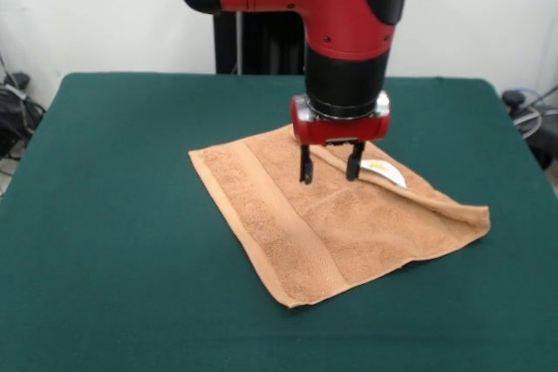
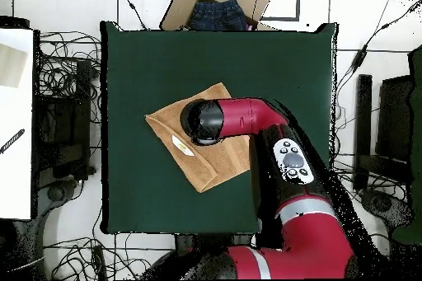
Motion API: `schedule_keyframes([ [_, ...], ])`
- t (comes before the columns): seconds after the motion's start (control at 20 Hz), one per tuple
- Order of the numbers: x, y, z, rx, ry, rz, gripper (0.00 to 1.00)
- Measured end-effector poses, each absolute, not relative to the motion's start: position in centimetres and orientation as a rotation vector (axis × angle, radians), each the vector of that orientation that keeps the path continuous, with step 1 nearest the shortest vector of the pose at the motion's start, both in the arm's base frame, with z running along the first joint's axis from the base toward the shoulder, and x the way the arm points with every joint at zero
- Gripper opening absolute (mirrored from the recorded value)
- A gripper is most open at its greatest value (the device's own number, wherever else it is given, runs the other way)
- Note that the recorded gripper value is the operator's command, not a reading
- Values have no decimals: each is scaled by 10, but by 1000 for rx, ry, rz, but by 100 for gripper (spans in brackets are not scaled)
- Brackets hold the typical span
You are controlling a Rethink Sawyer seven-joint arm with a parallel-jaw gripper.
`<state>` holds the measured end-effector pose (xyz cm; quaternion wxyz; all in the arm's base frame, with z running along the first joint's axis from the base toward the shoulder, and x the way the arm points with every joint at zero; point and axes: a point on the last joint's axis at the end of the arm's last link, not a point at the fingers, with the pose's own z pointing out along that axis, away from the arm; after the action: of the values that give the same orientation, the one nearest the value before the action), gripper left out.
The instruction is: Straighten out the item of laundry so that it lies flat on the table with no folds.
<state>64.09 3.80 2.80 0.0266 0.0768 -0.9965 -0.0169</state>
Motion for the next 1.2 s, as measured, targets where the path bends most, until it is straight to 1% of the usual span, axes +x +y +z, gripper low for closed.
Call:
schedule_keyframes([
  [0.5,650,45,32,255,-3117,-71,100],
  [0.95,654,40,39,313,-3148,-21,100],
  [1.2,669,38,48,325,-3162,-32,100],
])
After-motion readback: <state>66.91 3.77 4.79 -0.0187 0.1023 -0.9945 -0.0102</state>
